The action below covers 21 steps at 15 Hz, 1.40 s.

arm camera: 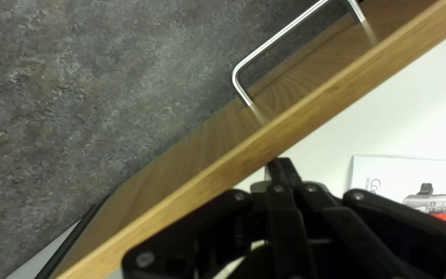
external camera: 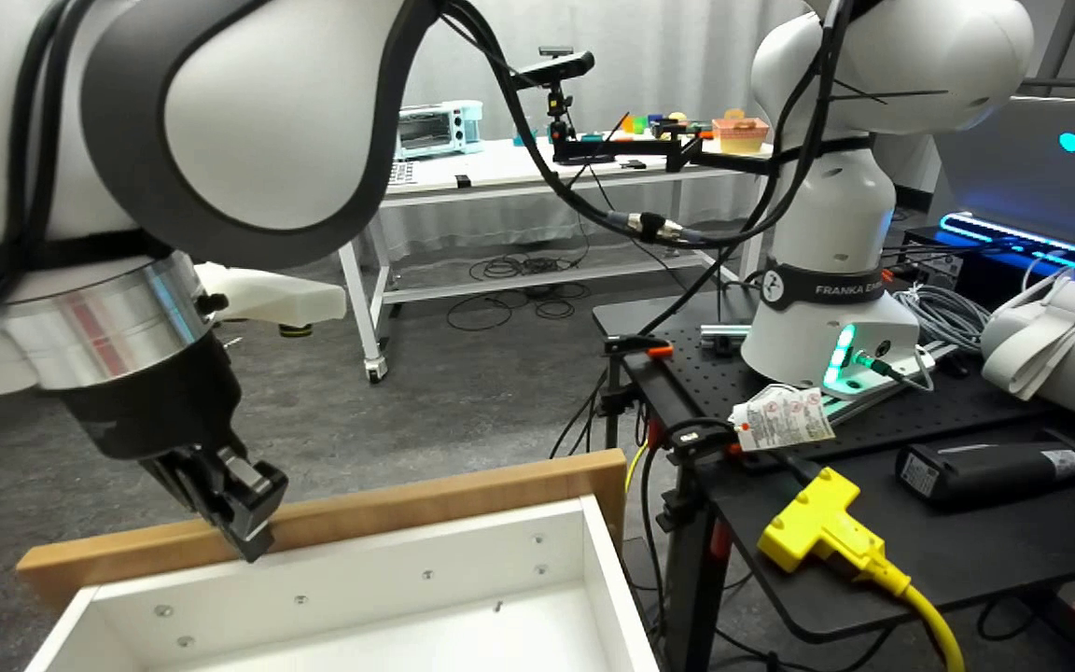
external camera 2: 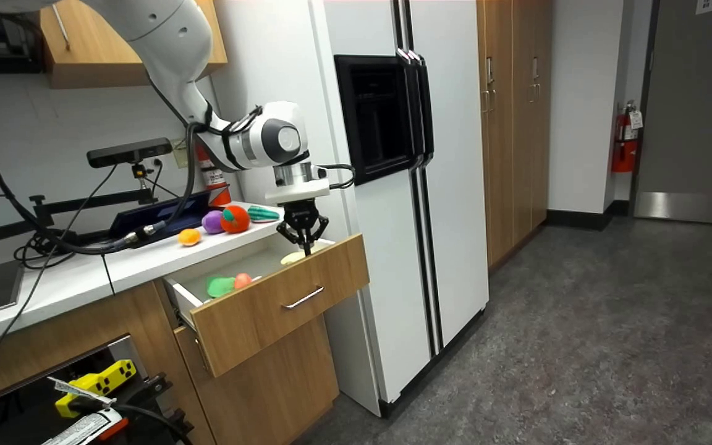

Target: Close and open the drawer

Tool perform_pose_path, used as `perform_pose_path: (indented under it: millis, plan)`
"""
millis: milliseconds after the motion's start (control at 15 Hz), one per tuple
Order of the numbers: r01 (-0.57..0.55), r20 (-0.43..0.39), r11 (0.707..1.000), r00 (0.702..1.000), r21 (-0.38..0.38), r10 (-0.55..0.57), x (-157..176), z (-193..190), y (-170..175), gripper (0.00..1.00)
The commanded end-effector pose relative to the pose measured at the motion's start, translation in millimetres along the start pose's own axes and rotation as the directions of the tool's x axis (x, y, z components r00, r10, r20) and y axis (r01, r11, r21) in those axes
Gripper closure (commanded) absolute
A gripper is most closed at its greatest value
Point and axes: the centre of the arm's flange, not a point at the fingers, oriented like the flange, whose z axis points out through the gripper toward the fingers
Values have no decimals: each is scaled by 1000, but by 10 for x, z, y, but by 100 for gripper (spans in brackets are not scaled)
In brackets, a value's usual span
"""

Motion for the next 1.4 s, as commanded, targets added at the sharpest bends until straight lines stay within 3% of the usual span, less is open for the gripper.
perform_pose_path:
  millis: [0, 333, 733, 1333]
  plan:
    - [-48, 24, 998, 998, -50, 50, -308, -316, 179, 100]
    - [-102, 11, 992, 995, -67, 103, -534, -569, 397, 100]
    - [-83, -31, 992, 996, -94, 81, -496, -974, 552, 100]
    - [-16, -104, 998, 995, -57, 10, -194, -1162, 119, 100]
